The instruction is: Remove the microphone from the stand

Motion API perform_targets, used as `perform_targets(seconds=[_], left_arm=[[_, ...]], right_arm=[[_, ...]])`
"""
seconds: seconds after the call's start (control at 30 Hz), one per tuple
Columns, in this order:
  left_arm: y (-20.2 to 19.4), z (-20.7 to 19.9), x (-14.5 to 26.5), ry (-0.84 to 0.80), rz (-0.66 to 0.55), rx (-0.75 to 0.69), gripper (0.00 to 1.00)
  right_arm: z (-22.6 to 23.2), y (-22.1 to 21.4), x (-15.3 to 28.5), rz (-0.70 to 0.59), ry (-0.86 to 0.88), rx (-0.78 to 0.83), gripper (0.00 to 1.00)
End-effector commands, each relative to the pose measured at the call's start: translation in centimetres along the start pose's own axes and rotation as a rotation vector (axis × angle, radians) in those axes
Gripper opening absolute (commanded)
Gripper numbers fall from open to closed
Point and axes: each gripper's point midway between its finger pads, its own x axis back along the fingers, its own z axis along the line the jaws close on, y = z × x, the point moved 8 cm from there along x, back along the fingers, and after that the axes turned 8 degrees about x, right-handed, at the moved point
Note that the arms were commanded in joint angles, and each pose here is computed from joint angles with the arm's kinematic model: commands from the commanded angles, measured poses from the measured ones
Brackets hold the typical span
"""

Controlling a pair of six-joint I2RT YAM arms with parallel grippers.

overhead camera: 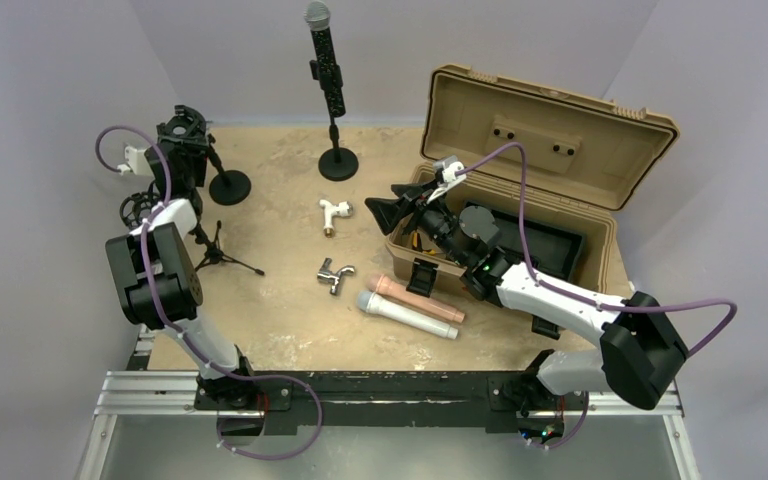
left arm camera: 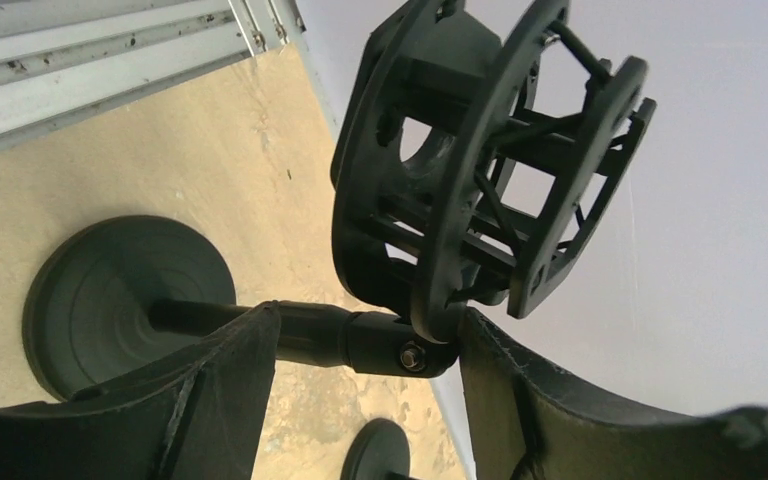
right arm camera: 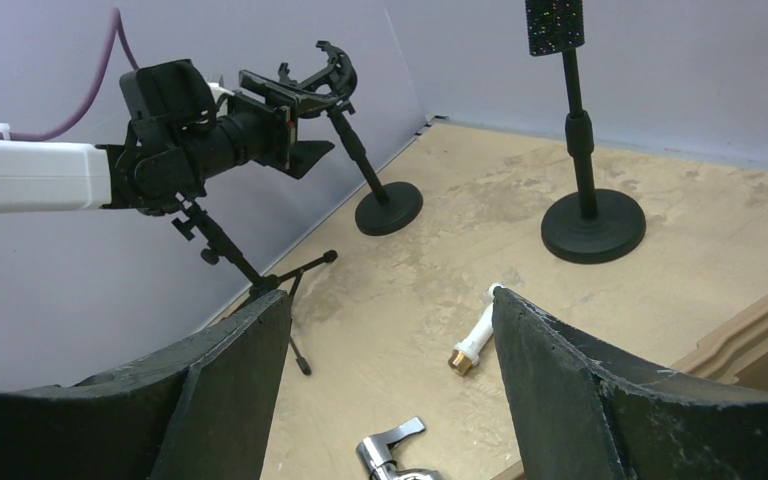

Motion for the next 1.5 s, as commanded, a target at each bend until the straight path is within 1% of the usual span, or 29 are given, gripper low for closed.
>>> perform_targets(seconds=[0.0, 0.1, 0.2, 0.37, 0.43, 0.53, 0.6, 0.7, 0.77, 0.83, 0.93, 0.97, 1.0, 1.1, 1.13, 1.17, 1.2, 1.27, 1.33, 1.37, 1.4, 1.47], left_arm=[[-2.2, 7.8, 0.4, 0.305, 0.087, -0.107, 0.62], [-2.0, 7.2, 0.2, 0.295, 0.088, -0.116, 0.62], [-1.2, 4.8, 0.5, 0.252, 0.089, -0.151, 0.65], [1.0, -2.3, 2.5, 0.13, 0.088, -0.225, 0.75], [2.4, -6.1, 3.9, 0.075, 0.064, -0.257, 0.78], [3.9, -11.9, 6.7, -0.024, 0.067, -0.262, 0.8], [4.2, -14.3, 8.5, -0.085, 0.077, -0.245, 0.83], [4.1, -16.0, 10.9, -0.146, 0.08, -0.234, 0.86], [3.3, -16.7, 12.0, -0.196, 0.089, -0.28, 0.86], [1.8, -17.8, 12.7, -0.284, 0.117, -0.384, 0.85], [-1.6, -19.3, 13.9, -0.481, 0.165, -0.585, 0.85], [-2.6, -20.0, 14.3, -0.581, 0.174, -0.632, 0.85], [-3.4, -20.0, 14.4, -0.644, 0.174, -0.662, 0.85], [-6.0, -20.9, 14.8, -0.899, 0.222, -0.709, 0.85], [-7.0, -21.1, 14.7, -0.971, 0.26, -0.716, 0.85], [-8.0, -21.5, 14.7, -1.042, 0.33, -0.716, 0.85], [-8.7, -22.3, 14.7, -1.094, 0.375, -0.707, 0.85], [-10.4, -22.6, 13.1, -1.108, 0.461, -0.692, 0.88], [-11.3, -23.0, 12.0, -1.107, 0.457, -0.707, 0.88], [-11.9, -23.4, 11.7, -1.117, 0.443, -0.728, 0.82], [-12.7, -23.6, 11.4, -1.128, 0.439, -0.747, 0.8], [-13.7, -24.2, 10.6, -1.155, 0.43, -0.783, 0.79]], right_arm=[[0.0, 1.5, 0.0, -0.063, -0.01, 0.005, 0.72], [0.0, 1.5, 0.0, -0.066, -0.012, 0.006, 0.72], [0.0, 1.5, 0.0, -0.063, -0.014, 0.007, 0.72], [0.0, 1.5, 0.0, -0.063, -0.011, 0.007, 0.72], [0.0, 1.4, -0.1, -0.06, -0.009, 0.006, 0.72], [0.1, 1.2, -0.2, -0.057, -0.002, 0.003, 0.72], [0.1, 1.2, -0.3, -0.055, 0.002, 0.002, 0.72], [0.1, 1.2, -0.3, -0.054, 0.003, 0.002, 0.72], [0.1, 1.3, -0.2, -0.057, 0.001, 0.0, 0.72], [0.2, 1.4, -0.2, -0.06, 0.003, 0.0, 0.72], [0.2, 1.4, -0.1, -0.062, 0.007, -0.001, 0.72], [0.2, 1.4, 0.0, -0.062, 0.007, -0.001, 0.72], [0.2, 1.5, 0.0, -0.064, 0.008, -0.001, 0.72], [0.2, 1.7, 0.1, -0.07, 0.002, 0.0, 0.72], [0.2, 1.8, 0.1, -0.072, 0.002, -0.001, 0.72], [0.2, 1.8, 0.2, -0.072, 0.002, -0.001, 0.72], [0.2, 1.8, 0.2, -0.074, 0.002, 0.0, 0.72], [0.2, 1.9, 0.2, -0.075, 0.005, -0.001, 0.72], [0.3, 1.9, 0.2, -0.074, 0.005, 0.0, 0.72], [0.3, 1.9, 0.3, -0.075, 0.004, 0.0, 0.72], [0.3, 2.0, 0.3, -0.078, 0.003, 0.0, 0.72], [0.2, 2.0, 0.3, -0.08, -0.002, 0.002, 0.72]])
